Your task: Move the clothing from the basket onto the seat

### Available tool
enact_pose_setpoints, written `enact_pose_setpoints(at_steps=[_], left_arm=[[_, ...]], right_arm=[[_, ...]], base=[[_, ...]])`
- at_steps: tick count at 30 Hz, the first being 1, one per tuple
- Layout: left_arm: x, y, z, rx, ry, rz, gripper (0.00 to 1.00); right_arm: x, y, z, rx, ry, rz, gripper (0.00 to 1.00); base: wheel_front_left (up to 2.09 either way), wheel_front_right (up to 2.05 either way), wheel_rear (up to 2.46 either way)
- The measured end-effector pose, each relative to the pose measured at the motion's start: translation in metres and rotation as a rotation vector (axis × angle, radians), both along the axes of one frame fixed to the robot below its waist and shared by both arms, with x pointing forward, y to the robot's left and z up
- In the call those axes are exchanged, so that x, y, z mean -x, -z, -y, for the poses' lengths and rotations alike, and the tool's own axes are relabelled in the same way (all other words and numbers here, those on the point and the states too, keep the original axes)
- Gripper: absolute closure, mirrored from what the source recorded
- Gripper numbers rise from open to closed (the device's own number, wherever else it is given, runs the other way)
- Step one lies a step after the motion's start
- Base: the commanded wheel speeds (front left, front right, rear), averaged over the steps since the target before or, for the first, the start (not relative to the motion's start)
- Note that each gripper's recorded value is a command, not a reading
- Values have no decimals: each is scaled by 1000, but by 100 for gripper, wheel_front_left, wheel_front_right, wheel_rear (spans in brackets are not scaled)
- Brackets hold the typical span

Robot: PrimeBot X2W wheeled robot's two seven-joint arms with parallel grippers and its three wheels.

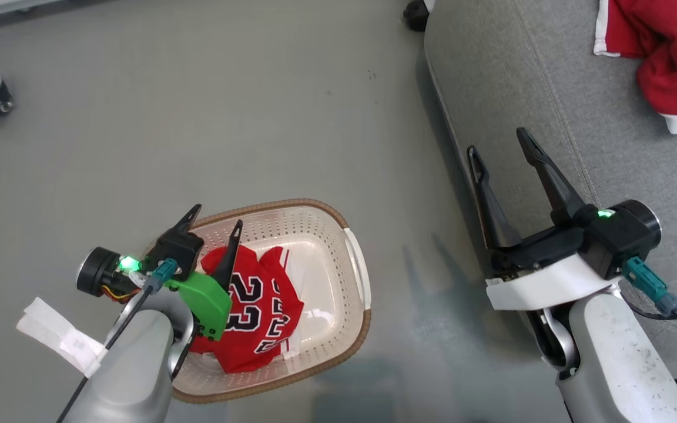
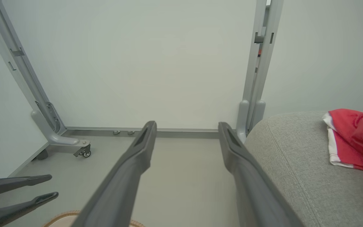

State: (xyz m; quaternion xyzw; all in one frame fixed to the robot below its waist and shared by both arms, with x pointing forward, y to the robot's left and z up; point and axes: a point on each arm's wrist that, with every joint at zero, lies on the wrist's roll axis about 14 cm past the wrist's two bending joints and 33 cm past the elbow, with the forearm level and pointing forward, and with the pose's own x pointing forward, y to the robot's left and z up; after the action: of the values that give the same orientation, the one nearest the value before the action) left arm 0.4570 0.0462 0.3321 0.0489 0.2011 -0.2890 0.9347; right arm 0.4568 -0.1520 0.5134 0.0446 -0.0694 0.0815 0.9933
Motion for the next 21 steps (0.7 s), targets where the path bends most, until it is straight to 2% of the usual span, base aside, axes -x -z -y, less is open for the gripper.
enact_pose_setpoints(at_steps=[7,21], left_arm=[[1,57,9,-62,73,-129,0],[23,170,-1,-209,176,-386,0]], right_arm=[[-17,20,10,16,22,-33,0],[-45,69,22,38,35,-110,0]], base=[[0,0,0],[0,0,0]])
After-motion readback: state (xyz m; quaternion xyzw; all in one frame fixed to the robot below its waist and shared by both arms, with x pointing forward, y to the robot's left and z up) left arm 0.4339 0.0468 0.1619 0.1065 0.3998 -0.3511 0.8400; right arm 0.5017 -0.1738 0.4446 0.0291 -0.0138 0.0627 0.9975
